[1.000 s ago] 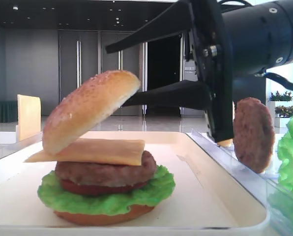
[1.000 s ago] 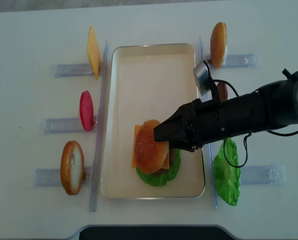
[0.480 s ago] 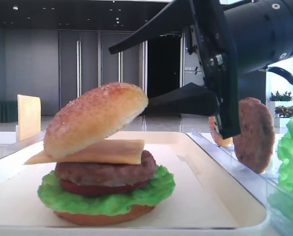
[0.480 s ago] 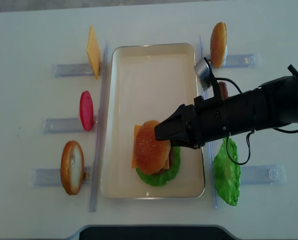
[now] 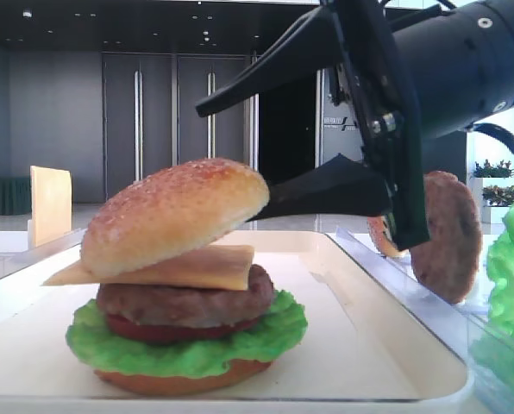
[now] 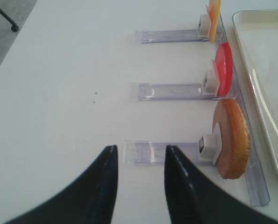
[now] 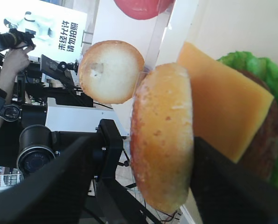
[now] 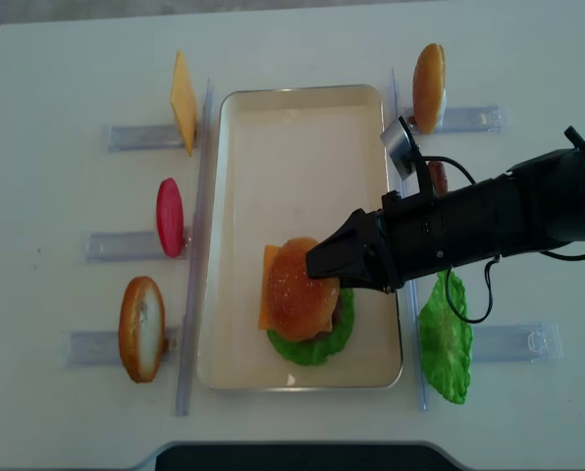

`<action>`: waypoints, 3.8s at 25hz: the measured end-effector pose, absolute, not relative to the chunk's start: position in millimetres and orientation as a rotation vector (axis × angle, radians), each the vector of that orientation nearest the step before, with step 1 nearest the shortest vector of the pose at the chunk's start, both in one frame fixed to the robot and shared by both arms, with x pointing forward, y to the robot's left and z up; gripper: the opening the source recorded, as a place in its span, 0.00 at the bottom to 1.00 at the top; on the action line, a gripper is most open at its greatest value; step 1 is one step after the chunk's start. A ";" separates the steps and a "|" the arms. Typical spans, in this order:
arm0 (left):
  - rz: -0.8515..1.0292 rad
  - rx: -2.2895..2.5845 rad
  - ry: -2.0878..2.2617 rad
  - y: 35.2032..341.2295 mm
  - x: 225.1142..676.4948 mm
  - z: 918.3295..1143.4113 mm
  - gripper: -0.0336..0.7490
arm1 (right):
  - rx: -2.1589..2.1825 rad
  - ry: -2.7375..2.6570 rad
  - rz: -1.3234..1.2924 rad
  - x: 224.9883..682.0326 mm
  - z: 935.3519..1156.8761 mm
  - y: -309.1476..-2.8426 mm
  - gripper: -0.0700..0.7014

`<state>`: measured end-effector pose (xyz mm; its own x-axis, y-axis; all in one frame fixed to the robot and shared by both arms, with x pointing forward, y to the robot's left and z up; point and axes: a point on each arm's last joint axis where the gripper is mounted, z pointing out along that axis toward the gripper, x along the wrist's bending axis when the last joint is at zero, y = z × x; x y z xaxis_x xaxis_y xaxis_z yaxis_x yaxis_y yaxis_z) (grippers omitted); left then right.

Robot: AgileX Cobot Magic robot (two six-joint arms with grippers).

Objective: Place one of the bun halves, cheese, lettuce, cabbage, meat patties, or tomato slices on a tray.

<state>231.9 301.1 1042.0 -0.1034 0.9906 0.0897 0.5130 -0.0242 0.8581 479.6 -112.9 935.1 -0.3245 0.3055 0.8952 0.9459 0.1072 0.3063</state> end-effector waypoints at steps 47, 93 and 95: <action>1.045 1.583 1.669 301.1 231.9 1042.0 0.38 | -1.233 -2.401 -0.998 464.4 1025.1 -150.1 0.64; 1.045 1.583 1.669 301.1 231.9 1042.0 0.38 | -2.495 -2.538 -1.146 254.7 1045.6 -294.1 0.47; 1.045 1.583 1.669 301.1 231.9 1042.0 0.38 | -2.482 -2.564 -1.241 246.0 1046.3 -293.5 0.47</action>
